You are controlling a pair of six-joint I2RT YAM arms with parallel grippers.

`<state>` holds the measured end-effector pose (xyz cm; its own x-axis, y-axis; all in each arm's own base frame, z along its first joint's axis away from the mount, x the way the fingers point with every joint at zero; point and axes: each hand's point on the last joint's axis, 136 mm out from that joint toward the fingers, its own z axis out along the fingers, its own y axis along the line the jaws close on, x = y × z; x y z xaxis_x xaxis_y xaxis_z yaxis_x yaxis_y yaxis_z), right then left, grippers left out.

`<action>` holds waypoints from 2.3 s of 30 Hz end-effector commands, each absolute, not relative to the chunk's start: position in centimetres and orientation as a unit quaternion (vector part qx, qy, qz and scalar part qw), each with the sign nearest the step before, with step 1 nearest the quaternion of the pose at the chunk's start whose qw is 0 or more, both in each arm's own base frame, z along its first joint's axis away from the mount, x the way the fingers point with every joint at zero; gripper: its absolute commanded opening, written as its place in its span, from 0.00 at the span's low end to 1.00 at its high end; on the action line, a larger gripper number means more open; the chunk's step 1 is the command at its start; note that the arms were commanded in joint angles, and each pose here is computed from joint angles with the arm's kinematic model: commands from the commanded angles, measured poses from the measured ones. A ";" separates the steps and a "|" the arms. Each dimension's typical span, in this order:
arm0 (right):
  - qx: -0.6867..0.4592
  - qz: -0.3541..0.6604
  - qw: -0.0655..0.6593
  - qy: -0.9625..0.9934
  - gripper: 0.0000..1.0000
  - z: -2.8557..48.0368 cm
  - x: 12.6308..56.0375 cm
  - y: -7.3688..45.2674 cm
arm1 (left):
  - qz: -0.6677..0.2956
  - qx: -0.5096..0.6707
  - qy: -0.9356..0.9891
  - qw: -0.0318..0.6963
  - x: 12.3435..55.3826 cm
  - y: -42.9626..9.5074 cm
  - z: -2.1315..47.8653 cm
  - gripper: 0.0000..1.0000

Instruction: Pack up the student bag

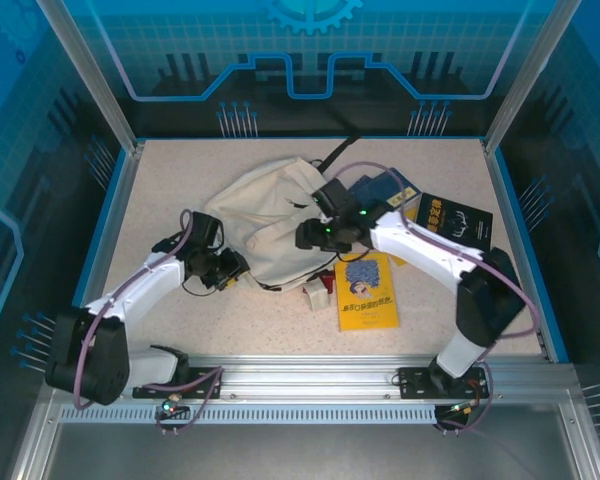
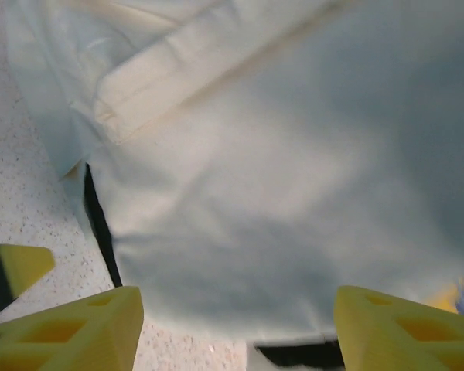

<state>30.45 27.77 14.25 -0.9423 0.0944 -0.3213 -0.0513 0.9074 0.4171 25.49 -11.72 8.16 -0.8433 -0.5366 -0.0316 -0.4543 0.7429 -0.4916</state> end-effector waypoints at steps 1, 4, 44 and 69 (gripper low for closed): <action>0.118 0.230 0.132 0.957 0.72 12.4 28.5 25.5 | -0.233 -0.225 0.941 0.094 24.3 -12.3 10.6 0.41; 0.147 0.251 0.129 0.948 0.77 12.1 27.9 24.8 | -0.232 -0.193 0.949 0.092 23.1 -14.2 11.5 0.45; 0.146 0.302 0.098 0.937 0.61 8.2 31.1 27.0 | -0.242 -0.249 0.928 0.137 24.6 -19.0 4.4 0.24; 0.150 0.245 0.114 0.951 0.35 7.1 31.5 25.7 | -0.193 -0.207 0.944 0.171 23.3 -14.6 7.4 0.00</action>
